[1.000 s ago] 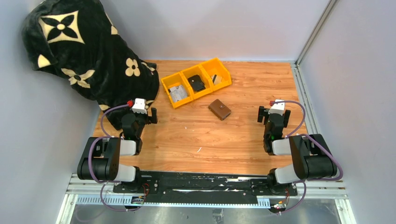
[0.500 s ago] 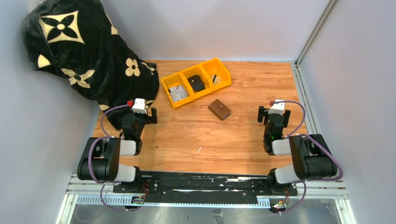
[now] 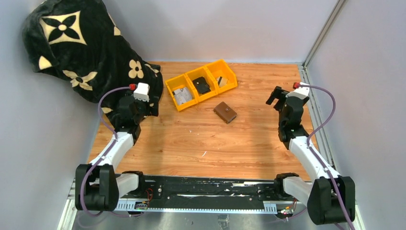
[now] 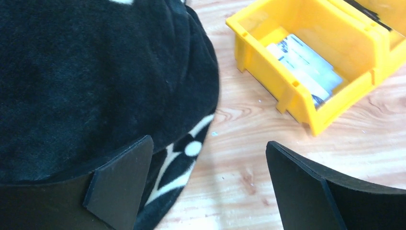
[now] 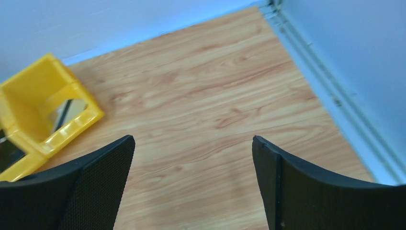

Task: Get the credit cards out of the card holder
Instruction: Open the card holder at the center of the board.

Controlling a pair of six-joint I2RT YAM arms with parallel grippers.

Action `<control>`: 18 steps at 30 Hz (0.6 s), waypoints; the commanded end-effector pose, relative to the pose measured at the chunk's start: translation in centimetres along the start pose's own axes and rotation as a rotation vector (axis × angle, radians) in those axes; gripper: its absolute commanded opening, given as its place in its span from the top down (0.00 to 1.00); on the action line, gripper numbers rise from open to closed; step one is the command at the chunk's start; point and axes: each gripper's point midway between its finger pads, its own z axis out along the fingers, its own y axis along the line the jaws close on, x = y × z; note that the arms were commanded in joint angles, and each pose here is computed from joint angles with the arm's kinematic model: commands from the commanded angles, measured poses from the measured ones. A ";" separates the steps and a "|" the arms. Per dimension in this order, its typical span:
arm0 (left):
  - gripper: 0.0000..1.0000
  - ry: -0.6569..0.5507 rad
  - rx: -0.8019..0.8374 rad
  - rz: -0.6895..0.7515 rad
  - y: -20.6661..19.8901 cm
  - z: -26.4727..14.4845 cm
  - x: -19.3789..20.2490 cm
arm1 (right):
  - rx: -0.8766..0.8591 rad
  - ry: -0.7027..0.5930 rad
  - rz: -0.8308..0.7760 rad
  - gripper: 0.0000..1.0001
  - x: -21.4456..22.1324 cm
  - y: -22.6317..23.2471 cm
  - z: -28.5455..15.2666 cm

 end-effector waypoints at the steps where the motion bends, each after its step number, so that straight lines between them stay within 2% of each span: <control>1: 0.00 0.126 0.095 -0.035 -1.5 -1.8 0.1 | -0.303 0.246 0.197 0.04 3.9 5.6 -0.7; 2: 0.00 0.131 0.099 -0.044 -1.5 -2.0 -0.6 | -0.386 0.301 0.181 0.04 4.6 7.3 -0.8; 6: 0.00 0.199 0.138 -0.055 -1.8 -2.8 -2.1 | -0.541 0.556 0.091 0.04 8.2 12.2 -1.5; 12: 0.00 0.282 0.250 -0.066 -3.5 -4.4 -2.8 | -0.733 0.718 -0.010 0.04 12.5 17.9 -3.0; 18: 0.00 0.291 0.305 -0.060 -4.2 -6.0 -3.7 | -0.816 0.883 -0.115 0.04 17.5 20.3 -4.2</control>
